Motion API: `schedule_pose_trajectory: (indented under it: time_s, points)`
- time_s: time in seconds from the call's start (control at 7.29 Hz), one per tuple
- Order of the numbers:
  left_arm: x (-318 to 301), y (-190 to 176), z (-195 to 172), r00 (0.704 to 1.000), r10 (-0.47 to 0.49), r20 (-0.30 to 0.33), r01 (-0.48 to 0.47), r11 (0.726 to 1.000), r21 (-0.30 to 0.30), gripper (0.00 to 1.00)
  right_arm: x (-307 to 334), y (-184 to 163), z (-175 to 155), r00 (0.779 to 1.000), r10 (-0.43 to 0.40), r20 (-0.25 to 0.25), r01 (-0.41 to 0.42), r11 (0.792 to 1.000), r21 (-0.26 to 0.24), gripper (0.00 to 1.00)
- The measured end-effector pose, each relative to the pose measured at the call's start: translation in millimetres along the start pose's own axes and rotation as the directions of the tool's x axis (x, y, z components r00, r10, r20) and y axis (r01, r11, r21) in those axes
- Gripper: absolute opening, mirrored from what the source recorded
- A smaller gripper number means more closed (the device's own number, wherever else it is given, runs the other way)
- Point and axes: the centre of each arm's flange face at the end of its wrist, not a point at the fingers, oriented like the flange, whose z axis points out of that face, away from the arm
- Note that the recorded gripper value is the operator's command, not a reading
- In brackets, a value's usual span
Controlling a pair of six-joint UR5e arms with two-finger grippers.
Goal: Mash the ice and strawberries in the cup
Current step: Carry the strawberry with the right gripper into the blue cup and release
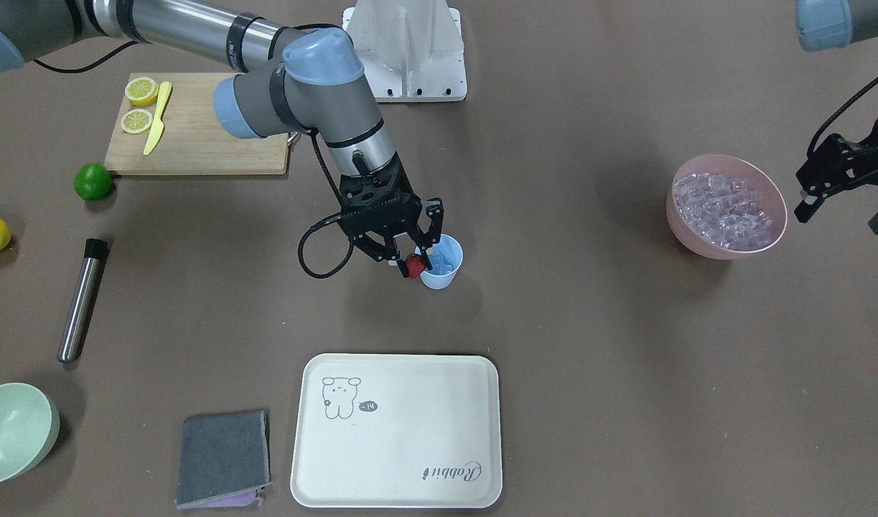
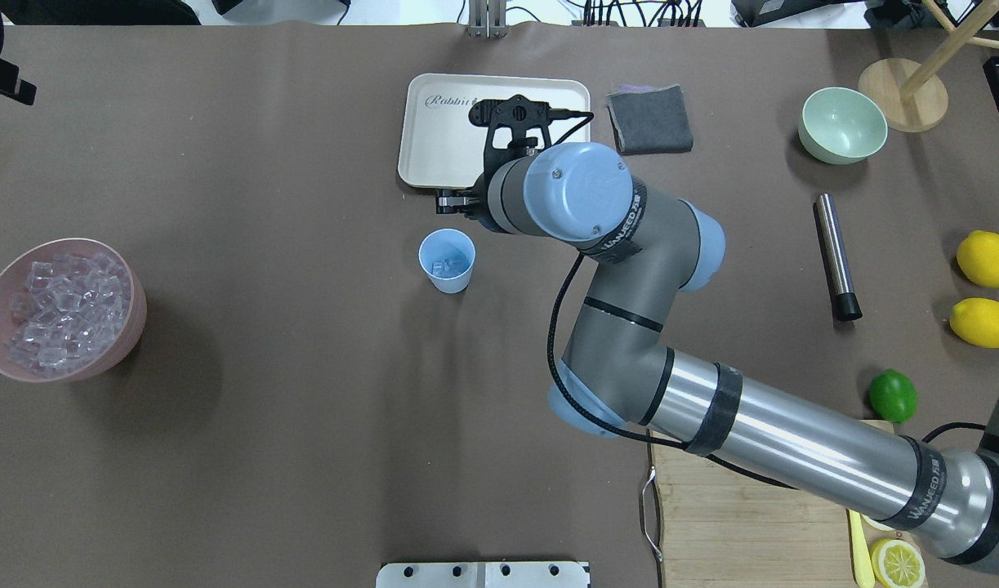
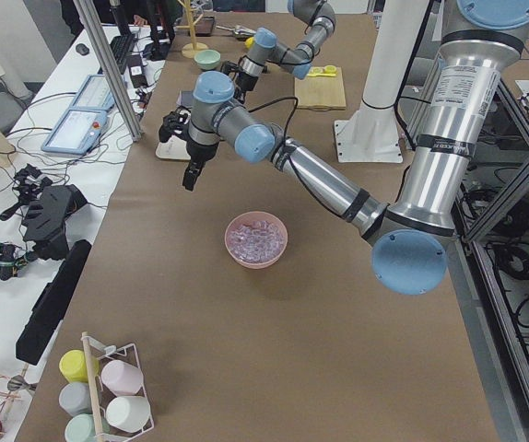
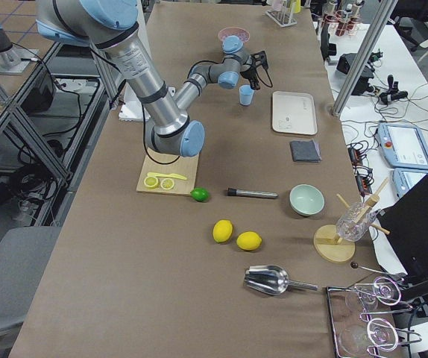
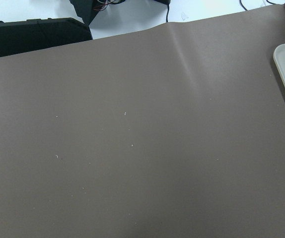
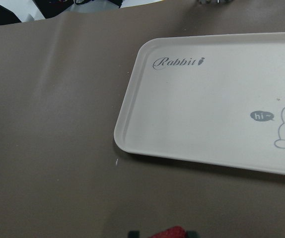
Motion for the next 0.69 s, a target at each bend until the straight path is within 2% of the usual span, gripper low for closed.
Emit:
schedule_pose_trajectory:
  time_s: [0.27, 0.55, 0.69]
  points:
    - [-14, 4, -1, 1.0, -0.02, 0.01, 0.02, 1.0, -0.004, 0.95, -16, 22, 7, 1.0, -0.02, -0.009, 0.02, 1.0, 0.012, 0.0]
    - [-18, 6, -2, 1.0, -0.027, 0.007, 0.027, 1.0, -0.005, 0.95, -22, 37, 11, 1.0, -0.028, -0.007, 0.028, 1.0, 0.001, 0.0]
    - [-18, 6, -3, 1.0, -0.026, 0.006, 0.026, 1.0, -0.005, 0.95, -24, 43, 12, 1.0, -0.03, -0.006, 0.03, 1.0, -0.005, 0.82]
